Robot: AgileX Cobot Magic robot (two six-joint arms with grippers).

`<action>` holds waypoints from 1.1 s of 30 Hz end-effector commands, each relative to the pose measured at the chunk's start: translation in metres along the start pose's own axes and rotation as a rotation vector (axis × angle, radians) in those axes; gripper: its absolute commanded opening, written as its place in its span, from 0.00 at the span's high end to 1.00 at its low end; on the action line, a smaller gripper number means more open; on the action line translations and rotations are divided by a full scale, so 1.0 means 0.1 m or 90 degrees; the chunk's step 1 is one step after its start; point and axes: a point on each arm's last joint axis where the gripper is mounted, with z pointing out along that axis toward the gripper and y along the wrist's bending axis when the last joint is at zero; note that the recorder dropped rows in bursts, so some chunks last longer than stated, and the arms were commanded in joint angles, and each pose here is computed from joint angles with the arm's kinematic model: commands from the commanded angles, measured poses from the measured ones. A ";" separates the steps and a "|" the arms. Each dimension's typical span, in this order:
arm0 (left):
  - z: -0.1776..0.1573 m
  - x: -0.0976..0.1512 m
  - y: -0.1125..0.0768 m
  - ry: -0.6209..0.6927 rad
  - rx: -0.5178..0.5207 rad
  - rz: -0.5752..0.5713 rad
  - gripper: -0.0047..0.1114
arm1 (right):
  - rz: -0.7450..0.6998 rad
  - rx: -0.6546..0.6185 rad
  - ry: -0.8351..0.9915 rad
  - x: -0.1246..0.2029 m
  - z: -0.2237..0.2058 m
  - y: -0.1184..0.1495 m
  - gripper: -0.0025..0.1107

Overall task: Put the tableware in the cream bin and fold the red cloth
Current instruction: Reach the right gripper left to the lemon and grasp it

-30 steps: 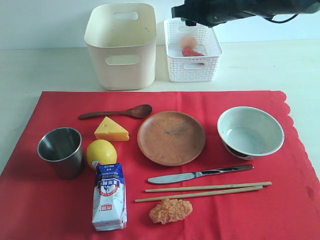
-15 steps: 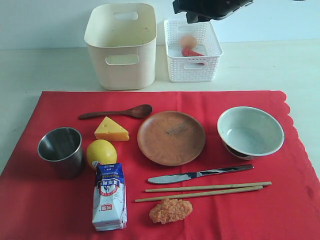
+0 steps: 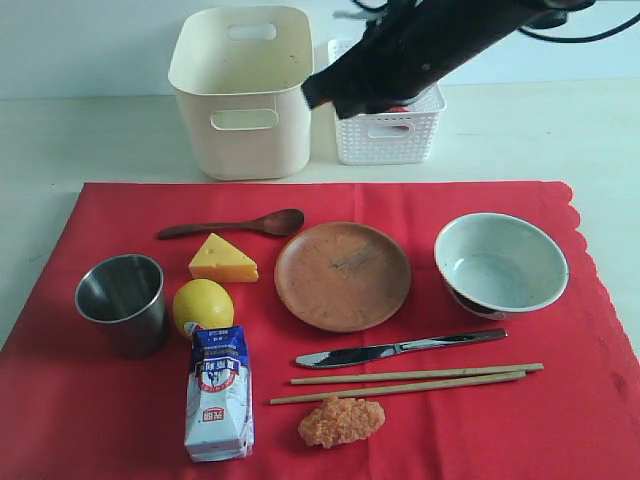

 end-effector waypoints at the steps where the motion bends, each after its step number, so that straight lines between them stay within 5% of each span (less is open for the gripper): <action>1: 0.00 0.00 0.00 -0.002 0.004 -0.003 0.94 | -0.052 -0.034 0.018 0.10 0.11 0.33 0.98; 17: 0.00 0.00 0.00 -0.002 0.004 -0.003 0.94 | -0.141 -0.109 0.099 0.43 0.56 1.10 0.96; 28: 0.00 0.00 0.00 -0.002 0.004 -0.003 0.94 | -0.141 -0.123 0.104 0.62 0.83 1.46 0.50; 33: 0.00 0.00 0.00 -0.002 0.004 -0.003 0.94 | -0.132 -0.121 0.129 0.70 0.94 1.44 0.39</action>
